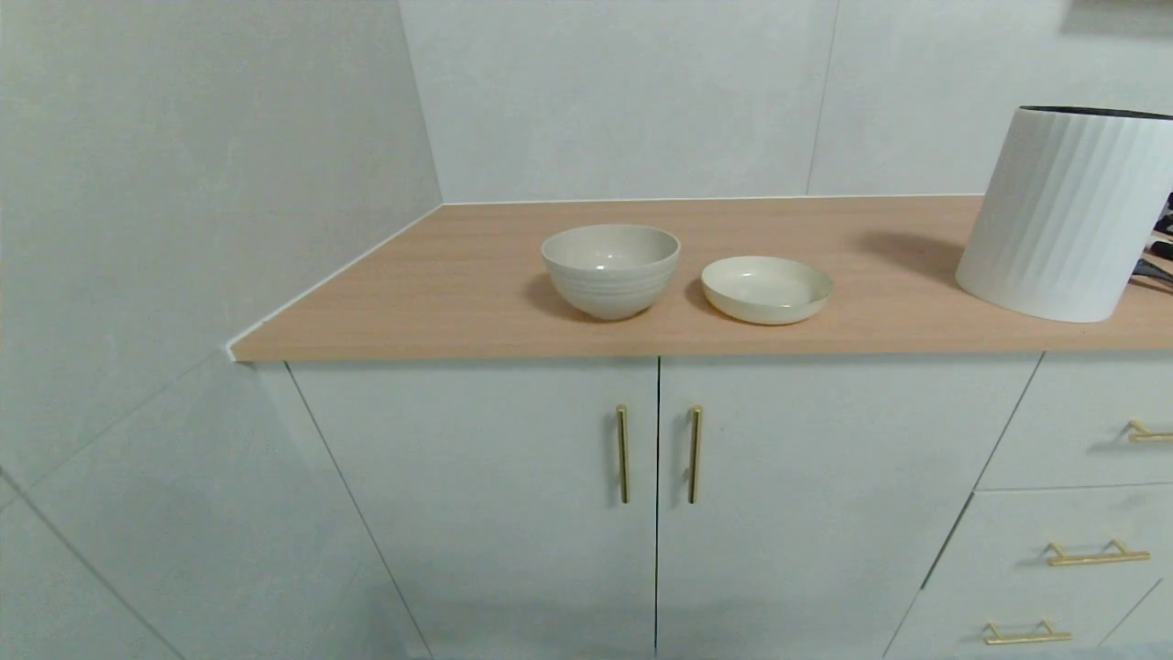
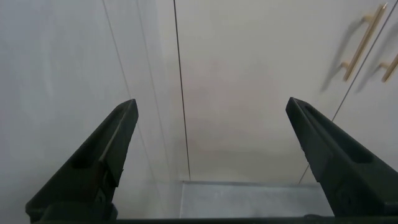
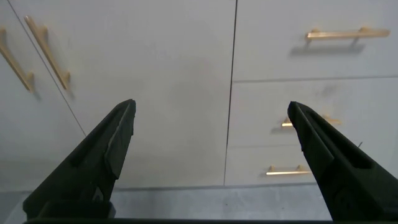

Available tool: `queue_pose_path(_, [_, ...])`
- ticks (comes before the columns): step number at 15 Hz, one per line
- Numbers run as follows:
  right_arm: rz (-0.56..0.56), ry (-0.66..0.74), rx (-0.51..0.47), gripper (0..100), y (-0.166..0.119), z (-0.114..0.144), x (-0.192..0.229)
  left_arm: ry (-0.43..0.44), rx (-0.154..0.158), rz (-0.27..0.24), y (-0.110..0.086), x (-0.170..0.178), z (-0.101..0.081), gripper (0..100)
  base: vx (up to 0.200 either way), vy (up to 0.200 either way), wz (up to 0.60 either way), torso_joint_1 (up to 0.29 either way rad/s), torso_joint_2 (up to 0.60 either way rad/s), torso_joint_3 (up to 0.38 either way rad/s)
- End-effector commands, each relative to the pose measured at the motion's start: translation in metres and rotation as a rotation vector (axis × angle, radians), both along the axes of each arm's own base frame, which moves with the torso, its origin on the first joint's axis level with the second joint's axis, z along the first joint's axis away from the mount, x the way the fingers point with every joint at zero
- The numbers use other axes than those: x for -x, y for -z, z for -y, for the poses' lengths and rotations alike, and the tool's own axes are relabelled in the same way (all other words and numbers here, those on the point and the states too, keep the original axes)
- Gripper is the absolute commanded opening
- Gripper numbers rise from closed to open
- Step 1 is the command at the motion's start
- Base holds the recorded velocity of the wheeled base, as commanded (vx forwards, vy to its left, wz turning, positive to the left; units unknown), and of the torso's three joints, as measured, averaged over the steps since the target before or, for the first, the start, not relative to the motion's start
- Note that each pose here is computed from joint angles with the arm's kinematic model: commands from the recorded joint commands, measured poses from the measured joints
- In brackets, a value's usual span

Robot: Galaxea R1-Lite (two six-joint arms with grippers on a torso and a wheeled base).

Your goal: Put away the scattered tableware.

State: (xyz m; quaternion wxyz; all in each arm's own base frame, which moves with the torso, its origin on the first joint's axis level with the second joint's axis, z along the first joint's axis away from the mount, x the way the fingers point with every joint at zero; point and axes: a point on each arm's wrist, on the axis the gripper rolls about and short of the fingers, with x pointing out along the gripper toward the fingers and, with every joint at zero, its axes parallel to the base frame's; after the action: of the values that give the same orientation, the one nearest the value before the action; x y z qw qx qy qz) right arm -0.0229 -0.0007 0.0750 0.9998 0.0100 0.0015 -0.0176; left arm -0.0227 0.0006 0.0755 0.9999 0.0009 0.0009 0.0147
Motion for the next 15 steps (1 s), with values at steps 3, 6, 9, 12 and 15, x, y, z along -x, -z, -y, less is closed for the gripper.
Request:
queue_pose_path(3, [-0.001, 0.0, 0.0, 100, 0.0, 0.0, -0.0001, -0.001, 0.0, 0.0, 0.0, 0.0, 0.0, 100, 0.0, 0.0, 0.0, -0.147, 0.45, 0.31])
queue_pose_path(6, [-0.001, 0.0, 0.0, 100, 0.0, 0.0, -0.0001, -0.001, 0.0, 0.0, 0.0, 0.0, 0.0, 100, 0.0, 0.0, 0.0, -0.09, 0.35, 0.258])
queue_pose_path(9, [-0.001, 0.0, 0.0, 100, 0.0, 0.0, -0.0001, -0.001, 0.0, 0.0, 0.0, 0.0, 0.0, 100, 0.0, 0.0, 0.0, -0.019, 0.09, 0.067])
queue_pose_path(12, [-0.001, -0.001, 0.002, 100, 0.0, 0.0, -0.0001, -0.001, 0.0, 0.0, 0.0, 0.0, 0.0, 100, 0.0, 0.0, 0.0, 0.0, 0.0, 0.0])
queue_pose_path(15, [-0.004, 0.002, 0.0, 100, 0.0003, 0.0, -0.0001, -0.001, -0.001, 0.0, 0.0, 0.0, 0.0, 100, 0.0, 0.0, 0.0, 0.0, 0.0, 0.0])
